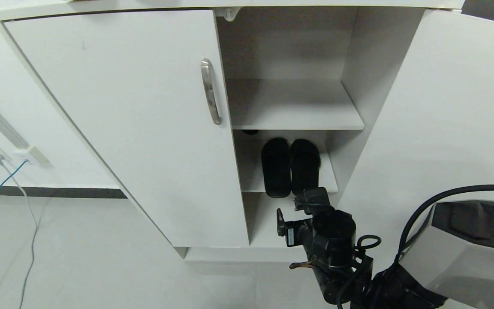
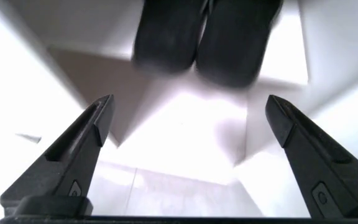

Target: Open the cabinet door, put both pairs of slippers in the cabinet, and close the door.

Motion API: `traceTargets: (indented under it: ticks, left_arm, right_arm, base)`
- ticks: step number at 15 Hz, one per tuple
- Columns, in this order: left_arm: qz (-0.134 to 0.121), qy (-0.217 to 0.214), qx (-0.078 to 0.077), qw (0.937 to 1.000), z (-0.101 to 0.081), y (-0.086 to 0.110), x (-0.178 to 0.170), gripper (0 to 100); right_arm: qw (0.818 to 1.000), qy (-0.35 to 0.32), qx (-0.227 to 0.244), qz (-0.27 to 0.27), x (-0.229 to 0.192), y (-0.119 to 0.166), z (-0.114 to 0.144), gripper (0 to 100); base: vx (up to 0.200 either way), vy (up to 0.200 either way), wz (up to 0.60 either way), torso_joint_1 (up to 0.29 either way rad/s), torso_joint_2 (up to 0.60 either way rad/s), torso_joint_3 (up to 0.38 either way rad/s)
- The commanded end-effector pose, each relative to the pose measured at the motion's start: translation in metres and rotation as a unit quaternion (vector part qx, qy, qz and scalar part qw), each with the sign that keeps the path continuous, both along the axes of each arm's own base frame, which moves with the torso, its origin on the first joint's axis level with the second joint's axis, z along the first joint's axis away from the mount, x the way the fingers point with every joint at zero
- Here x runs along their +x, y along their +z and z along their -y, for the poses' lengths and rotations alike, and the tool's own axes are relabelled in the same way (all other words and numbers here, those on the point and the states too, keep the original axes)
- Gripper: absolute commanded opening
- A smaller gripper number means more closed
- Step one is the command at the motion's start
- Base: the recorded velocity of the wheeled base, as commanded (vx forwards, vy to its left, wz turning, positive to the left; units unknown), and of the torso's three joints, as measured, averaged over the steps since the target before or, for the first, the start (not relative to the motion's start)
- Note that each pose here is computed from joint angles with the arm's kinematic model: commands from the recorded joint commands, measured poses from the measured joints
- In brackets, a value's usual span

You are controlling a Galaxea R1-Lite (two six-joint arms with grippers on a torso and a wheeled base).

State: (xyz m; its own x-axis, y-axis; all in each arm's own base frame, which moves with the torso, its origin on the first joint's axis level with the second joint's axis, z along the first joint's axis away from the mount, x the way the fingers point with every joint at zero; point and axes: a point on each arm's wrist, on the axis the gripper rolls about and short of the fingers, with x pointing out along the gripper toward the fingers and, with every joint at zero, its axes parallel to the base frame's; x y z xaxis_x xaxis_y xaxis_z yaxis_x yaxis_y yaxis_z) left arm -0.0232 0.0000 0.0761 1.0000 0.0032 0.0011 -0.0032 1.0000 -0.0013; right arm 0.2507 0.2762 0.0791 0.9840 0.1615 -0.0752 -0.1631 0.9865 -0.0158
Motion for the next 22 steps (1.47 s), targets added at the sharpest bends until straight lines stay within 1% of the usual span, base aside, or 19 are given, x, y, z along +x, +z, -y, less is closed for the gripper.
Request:
traceTargets:
  ticks: [1,17,22]
  left_arm:
    - [-0.001,0.001,0.001,1.0,0.0,0.0,0.0001,0]
    - [-0.001,-0.001,0.001,1.0,0.0001,-0.0002,0.0001,0]
    - [-0.001,-0.002,0.001,1.0,0.0001,-0.0002,0.0001,0]
  right_arm:
    - [1.0,0.0,-0.004,-0.003,-0.0006,-0.0027,0.0009,100]
    - [1.0,0.0,-0.009,0.002,-0.0014,-0.002,0.0018,100]
    - [1.0,0.0,-0.011,0.002,-0.0017,-0.0018,0.0021,100]
  base:
    - [0.0,0.0,0.0,0.0,0.0,0.0]
    - [0.0,0.0,0.0,0.0,0.0,0.0]
    - [0.0,0.0,0.0,0.003,0.0,0.141]
